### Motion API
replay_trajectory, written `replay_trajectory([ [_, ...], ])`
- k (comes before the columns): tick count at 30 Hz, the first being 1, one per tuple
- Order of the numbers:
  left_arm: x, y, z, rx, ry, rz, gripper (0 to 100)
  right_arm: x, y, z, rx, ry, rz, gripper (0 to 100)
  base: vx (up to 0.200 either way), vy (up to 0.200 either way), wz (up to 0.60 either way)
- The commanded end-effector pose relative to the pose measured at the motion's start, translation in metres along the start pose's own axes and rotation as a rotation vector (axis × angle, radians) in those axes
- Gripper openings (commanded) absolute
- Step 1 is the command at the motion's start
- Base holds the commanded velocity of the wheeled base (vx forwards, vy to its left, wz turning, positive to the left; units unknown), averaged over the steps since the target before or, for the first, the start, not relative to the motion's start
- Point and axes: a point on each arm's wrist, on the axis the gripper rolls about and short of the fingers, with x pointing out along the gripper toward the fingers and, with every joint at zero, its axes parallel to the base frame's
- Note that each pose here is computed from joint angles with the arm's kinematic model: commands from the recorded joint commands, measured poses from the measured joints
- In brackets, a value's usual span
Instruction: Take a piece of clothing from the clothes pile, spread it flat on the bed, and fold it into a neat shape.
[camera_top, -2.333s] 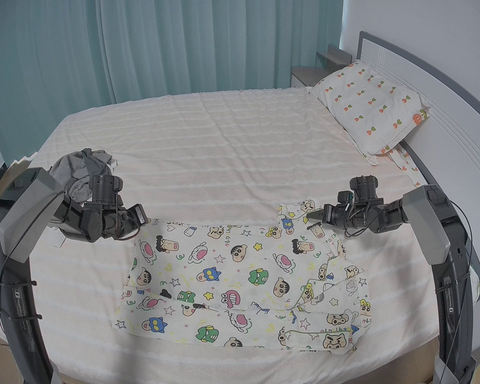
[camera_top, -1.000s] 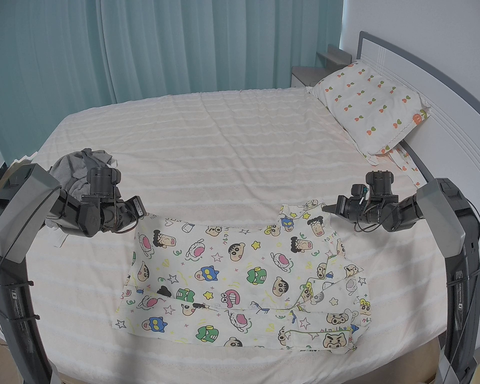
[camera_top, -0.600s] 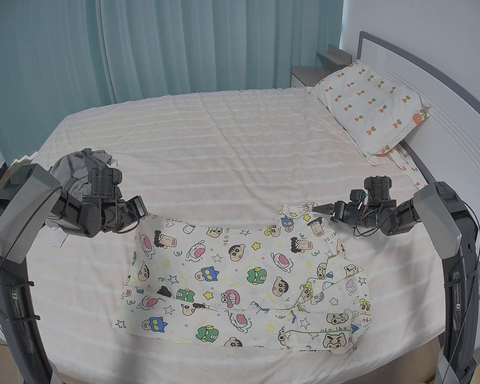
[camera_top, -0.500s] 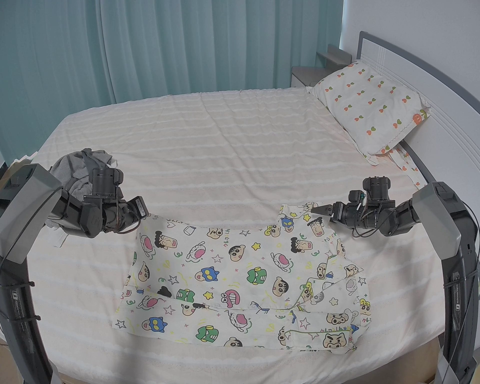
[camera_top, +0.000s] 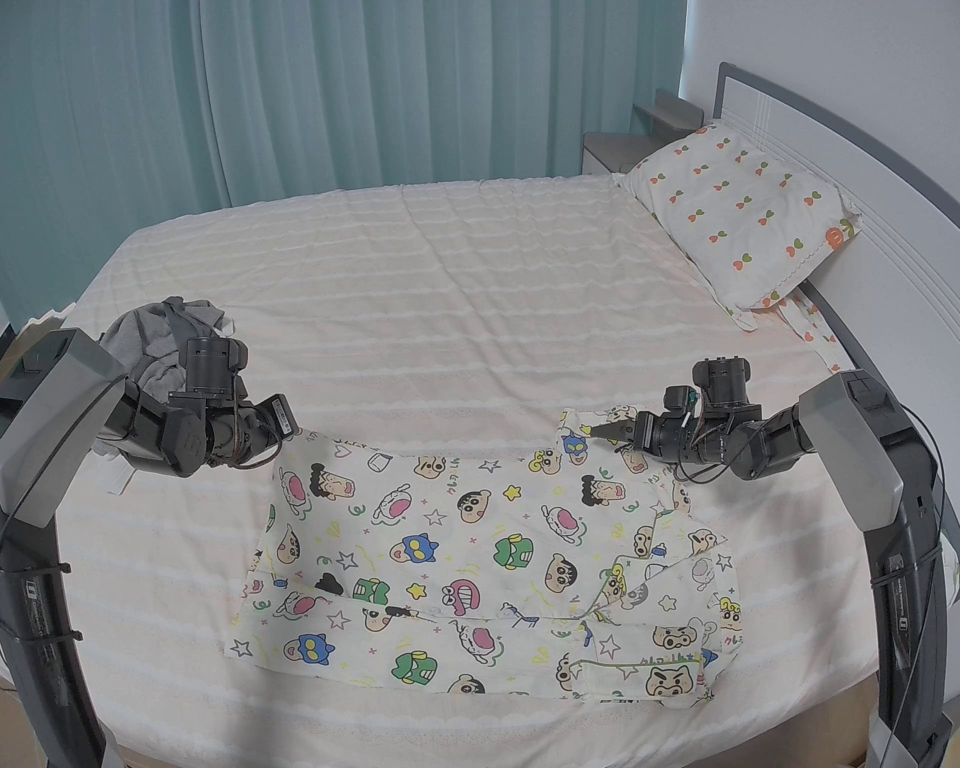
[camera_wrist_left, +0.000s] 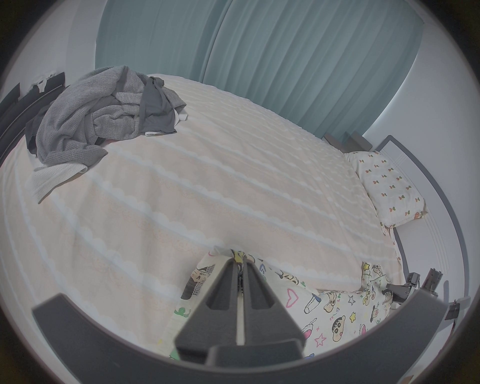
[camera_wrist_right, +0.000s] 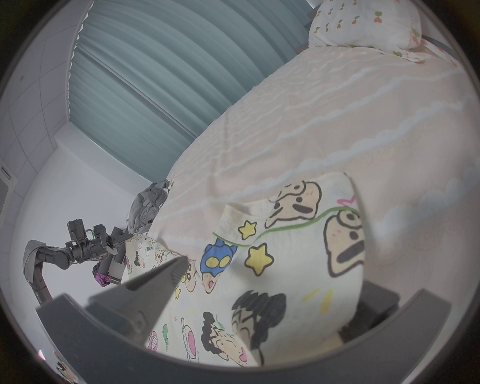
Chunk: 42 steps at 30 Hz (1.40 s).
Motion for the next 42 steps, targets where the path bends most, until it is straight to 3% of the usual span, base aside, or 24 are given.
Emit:
replay_trajectory([
  [1, 0.002, 0.000, -0.002, 0.001, 0.005, 0.002, 0, 0.002, -0.003, -0.002, 0.001, -0.001, -0.004, 0, 0.000, 0.000, 0.00],
  [11, -0.001, 0.001, 0.000, 0.002, 0.002, 0.005, 0, -0.021, -0.014, 0.004, 0.001, -0.037, -0.003, 0, 0.000, 0.000, 0.00],
  [13, -0.004, -0.001, 0.002, 0.004, -0.006, 0.001, 0, -0.036, -0.012, 0.008, -0.013, -0.060, 0.061, 0, 0.000, 0.000, 0.00],
  [25, -0.019, -0.004, 0.007, 0.052, -0.018, -0.004, 0, -0.070, 0.006, 0.013, -0.016, -0.040, 0.138, 0, 0.000, 0.000, 0.00],
  [36, -0.025, 0.001, -0.001, 0.081, 0.009, 0.008, 0, -0.092, 0.011, -0.006, -0.020, 0.020, 0.175, 0, 0.000, 0.000, 0.00],
  [42, -0.030, 0.004, -0.008, 0.089, 0.032, 0.017, 0, -0.101, 0.011, -0.031, -0.034, 0.055, 0.185, 0, 0.000, 0.000, 0.00],
])
